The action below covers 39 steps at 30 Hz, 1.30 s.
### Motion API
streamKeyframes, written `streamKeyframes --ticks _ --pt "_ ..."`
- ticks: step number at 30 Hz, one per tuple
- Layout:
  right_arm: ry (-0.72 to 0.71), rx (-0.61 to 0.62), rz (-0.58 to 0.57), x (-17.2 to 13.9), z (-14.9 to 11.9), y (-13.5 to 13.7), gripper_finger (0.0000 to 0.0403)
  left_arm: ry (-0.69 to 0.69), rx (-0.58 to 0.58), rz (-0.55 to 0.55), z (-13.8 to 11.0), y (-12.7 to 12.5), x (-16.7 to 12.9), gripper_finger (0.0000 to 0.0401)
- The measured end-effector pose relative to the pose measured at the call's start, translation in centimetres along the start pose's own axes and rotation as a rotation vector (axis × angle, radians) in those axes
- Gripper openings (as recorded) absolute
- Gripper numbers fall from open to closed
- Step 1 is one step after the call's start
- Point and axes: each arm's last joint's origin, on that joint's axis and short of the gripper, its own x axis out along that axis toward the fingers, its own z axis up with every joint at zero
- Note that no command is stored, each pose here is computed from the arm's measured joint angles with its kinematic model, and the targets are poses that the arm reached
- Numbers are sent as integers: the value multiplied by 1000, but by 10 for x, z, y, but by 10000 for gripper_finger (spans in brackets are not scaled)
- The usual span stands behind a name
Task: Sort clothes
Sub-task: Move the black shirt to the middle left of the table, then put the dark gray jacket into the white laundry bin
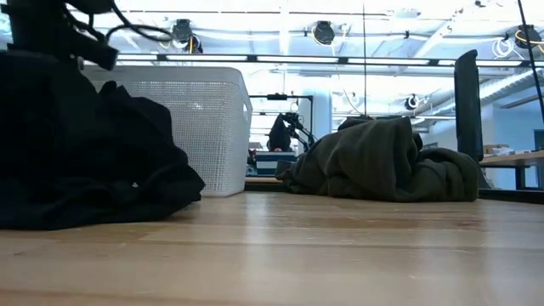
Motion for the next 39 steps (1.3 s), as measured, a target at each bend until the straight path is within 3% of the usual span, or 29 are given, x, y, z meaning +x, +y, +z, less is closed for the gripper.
streamKeyframes --ticks 3,5,15,20,28,32,35,39 --pt "-1 -1 -3 0 0 0 215 -27 -32 -50 -2 0 -3 11" --pt "-1 -2 -3 1 0 0 215 -36 22 -85 -3 -4 -5 21" --pt "2 -7 -5 0 0 -1 215 57 116 -230 -13 -14 -10 109" --pt "3 -9 -6 0 0 -1 215 -28 120 -285 -14 -8 -31 130" --pt "3 -5 -5 0 0 -1 215 -308 -18 -433 -18 29 -86 132" --pt "0 23 -4 3 -2 1 215 -565 -94 -601 -14 31 -105 132" --pt "27 0 -35 13 -14 2 215 -802 3 -738 -8 13 -117 132" --pt "102 11 -142 39 -33 -8 215 -1068 167 -842 -5 -21 -123 132"
